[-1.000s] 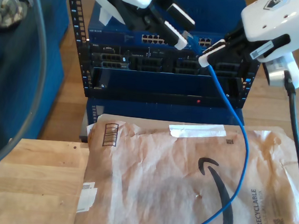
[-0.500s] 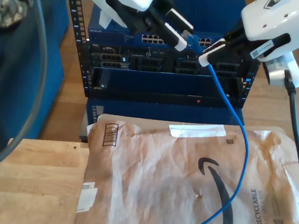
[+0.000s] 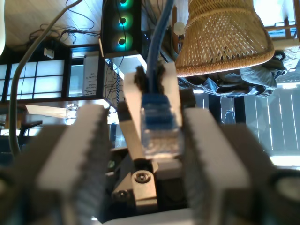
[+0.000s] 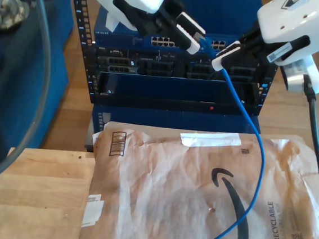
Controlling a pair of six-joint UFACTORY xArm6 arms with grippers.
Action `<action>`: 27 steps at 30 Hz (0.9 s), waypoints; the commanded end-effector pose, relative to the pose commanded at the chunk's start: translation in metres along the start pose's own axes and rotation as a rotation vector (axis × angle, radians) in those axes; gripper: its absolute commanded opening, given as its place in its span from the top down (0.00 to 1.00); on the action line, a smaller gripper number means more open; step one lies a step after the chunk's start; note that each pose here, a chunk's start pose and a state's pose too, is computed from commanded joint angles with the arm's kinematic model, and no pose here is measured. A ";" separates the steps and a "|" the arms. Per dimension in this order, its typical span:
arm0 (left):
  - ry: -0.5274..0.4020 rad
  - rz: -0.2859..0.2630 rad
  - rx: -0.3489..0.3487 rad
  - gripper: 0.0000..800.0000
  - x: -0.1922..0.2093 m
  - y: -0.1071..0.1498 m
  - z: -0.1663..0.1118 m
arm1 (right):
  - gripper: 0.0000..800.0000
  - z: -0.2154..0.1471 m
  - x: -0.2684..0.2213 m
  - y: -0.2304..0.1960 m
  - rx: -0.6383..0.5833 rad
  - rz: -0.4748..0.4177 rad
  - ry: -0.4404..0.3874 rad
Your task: Grab the cable and plug it in
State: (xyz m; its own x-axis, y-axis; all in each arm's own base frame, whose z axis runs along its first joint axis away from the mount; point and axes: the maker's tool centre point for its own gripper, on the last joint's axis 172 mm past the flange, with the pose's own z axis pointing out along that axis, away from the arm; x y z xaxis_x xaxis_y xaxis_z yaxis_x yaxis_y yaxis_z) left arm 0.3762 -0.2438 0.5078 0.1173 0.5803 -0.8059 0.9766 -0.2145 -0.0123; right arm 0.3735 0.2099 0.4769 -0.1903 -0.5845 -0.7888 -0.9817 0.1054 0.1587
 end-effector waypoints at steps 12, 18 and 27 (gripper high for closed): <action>-0.006 -0.014 -0.050 0.97 0.015 0.015 -0.003 | 0.83 0.006 -0.002 0.004 -0.016 -0.008 0.005; -0.006 -0.014 -0.048 0.98 0.015 0.014 -0.002 | 0.12 0.009 0.000 0.004 -0.017 -0.017 0.019; -0.074 -0.023 -0.032 0.99 0.000 0.010 -0.007 | 0.00 -0.043 -0.012 -0.024 0.294 -0.144 0.091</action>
State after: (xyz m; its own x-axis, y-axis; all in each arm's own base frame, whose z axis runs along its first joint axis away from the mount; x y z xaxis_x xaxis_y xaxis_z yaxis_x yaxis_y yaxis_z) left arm 0.3869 -0.2401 0.5120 0.0828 0.5251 -0.8470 0.9844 -0.1758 -0.0127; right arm 0.4002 0.1796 0.5085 -0.0606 -0.6786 -0.7320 -0.9618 0.2358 -0.1390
